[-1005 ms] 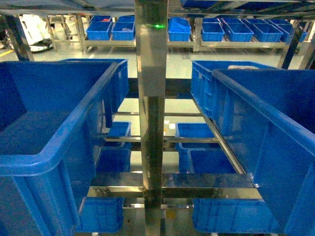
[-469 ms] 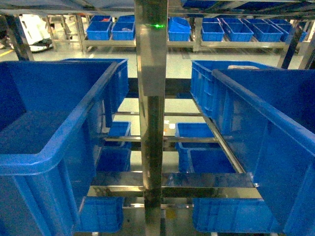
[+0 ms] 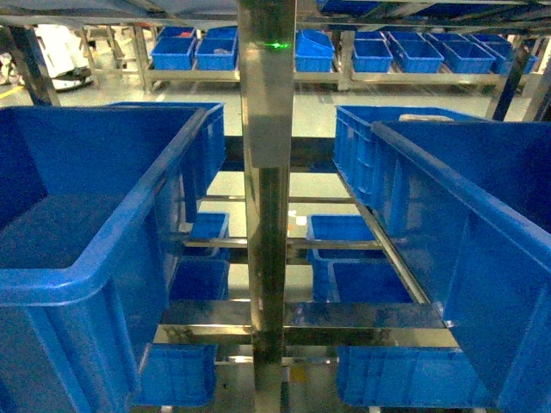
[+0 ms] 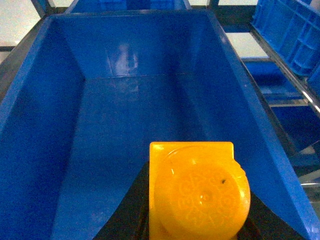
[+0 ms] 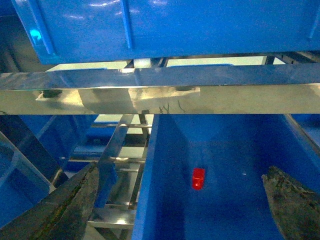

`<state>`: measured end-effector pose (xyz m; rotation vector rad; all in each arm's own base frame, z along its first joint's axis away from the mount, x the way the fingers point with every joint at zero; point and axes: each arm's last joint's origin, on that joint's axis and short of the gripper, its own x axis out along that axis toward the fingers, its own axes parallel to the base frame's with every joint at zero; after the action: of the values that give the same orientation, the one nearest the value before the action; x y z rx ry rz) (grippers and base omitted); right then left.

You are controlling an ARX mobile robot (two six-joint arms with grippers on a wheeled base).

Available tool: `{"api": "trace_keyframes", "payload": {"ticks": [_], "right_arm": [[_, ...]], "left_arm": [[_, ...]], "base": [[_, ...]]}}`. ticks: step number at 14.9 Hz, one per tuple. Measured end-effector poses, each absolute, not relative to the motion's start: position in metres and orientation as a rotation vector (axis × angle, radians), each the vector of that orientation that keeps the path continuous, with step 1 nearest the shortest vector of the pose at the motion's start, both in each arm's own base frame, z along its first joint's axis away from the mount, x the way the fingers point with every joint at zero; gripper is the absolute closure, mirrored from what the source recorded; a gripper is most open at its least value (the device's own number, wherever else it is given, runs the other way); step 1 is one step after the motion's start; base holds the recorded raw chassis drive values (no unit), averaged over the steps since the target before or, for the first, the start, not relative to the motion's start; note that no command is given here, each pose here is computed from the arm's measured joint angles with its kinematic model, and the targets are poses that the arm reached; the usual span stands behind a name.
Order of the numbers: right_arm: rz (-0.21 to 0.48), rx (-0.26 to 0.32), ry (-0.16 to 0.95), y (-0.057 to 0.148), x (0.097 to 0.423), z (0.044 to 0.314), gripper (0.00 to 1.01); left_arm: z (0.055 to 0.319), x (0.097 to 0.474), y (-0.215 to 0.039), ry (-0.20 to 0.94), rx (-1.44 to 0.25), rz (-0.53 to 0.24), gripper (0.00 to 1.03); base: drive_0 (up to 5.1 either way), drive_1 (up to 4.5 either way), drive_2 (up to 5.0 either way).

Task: Sort and place red and yellow blocks in left bins

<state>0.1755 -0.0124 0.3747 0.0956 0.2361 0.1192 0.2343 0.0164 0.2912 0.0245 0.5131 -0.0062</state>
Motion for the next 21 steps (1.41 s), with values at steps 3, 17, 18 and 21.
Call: {"api": "trace_keyframes", "payload": {"ticks": [3, 17, 18, 21], "right_arm": [[0.123, 0.095, 0.239, -0.012, 0.176, 0.374, 0.03], [0.123, 0.095, 0.239, -0.012, 0.176, 0.374, 0.03], [0.123, 0.095, 0.239, -0.012, 0.176, 0.374, 0.03], [0.123, 0.095, 0.239, -0.012, 0.176, 0.374, 0.03]], "left_arm": [[0.268, 0.239, 0.02, 0.683, 0.101, -0.029, 0.76], [0.203, 0.333, 0.064, 0.851, 0.222, 0.023, 0.76], [0.192, 0.34, 0.07, 0.862, 0.233, 0.036, 0.76], [0.188, 0.362, 0.077, 0.8, 0.242, 0.046, 0.76]], "base": [[0.0, 0.0, 0.0], [0.0, 0.0, 0.0], [0.0, 0.0, 0.0], [0.0, 0.0, 0.0]]}}
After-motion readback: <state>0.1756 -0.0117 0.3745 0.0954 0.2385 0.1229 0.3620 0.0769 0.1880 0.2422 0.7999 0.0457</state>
